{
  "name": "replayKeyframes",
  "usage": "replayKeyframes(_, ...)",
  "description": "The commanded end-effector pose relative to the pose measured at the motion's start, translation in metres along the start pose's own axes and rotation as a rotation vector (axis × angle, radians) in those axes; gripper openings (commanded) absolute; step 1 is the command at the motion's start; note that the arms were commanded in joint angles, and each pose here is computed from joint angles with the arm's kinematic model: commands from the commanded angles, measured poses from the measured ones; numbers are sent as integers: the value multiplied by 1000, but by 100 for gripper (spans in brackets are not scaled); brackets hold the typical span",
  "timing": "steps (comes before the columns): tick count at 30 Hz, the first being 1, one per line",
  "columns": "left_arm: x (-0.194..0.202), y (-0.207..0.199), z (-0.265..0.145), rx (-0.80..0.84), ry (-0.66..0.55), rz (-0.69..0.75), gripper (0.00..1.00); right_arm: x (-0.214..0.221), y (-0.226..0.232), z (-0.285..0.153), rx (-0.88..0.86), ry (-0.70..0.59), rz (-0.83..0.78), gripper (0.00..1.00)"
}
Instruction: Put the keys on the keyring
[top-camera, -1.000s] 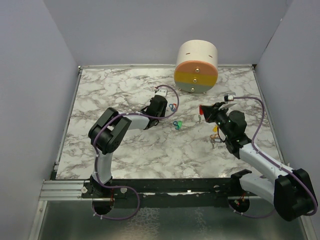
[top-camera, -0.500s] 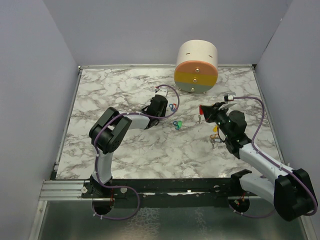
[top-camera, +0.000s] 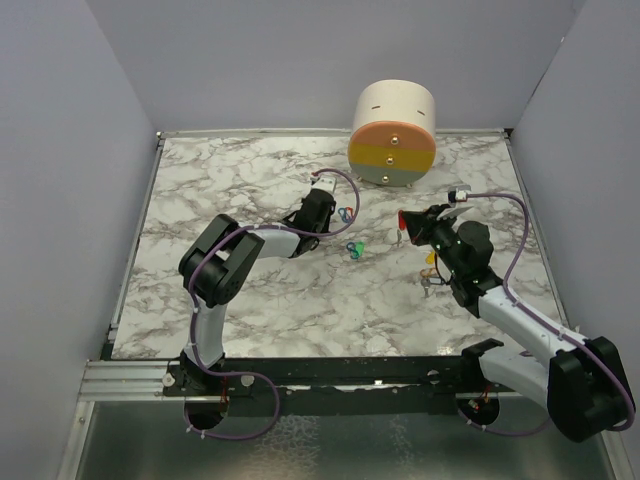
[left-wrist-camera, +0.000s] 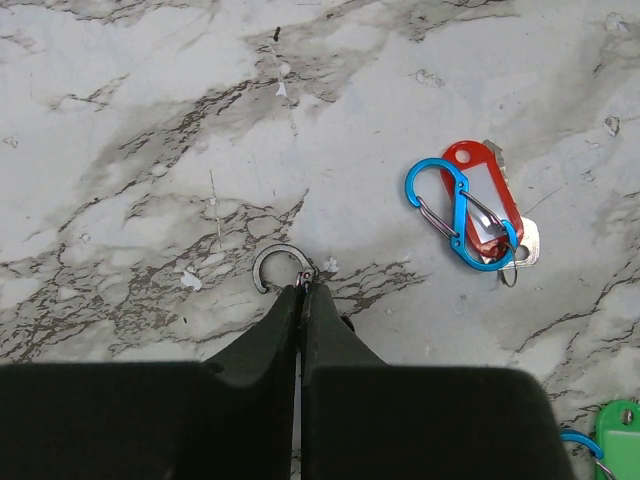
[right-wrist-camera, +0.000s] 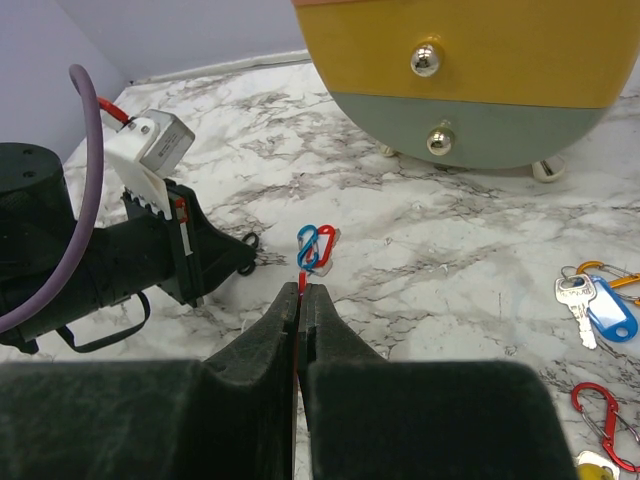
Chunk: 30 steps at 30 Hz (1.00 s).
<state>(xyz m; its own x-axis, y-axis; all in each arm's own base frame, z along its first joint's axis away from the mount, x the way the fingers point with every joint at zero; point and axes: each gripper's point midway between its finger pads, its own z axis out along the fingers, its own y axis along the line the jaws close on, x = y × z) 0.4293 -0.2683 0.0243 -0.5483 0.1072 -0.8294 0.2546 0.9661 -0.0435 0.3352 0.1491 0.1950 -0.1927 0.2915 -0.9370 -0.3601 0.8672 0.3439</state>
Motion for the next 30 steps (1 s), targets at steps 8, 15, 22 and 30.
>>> replayKeyframes(8, -5, -7, -36, 35, 19, -21, 0, 1, 12, 7, -75, 19, -36, 1)
replayKeyframes(15, -41, -47, -82, 153, -55, -72, 0, 2, 16, 7, -100, 21, -38, 1)
replayKeyframes(22, -66, -88, -120, 180, -152, -105, 0, -1, 16, 7, -88, 11, -18, 1)
replayKeyframes(30, -74, -115, -132, 176, -212, -143, 0, -2, 8, 8, -28, 8, 22, 1)
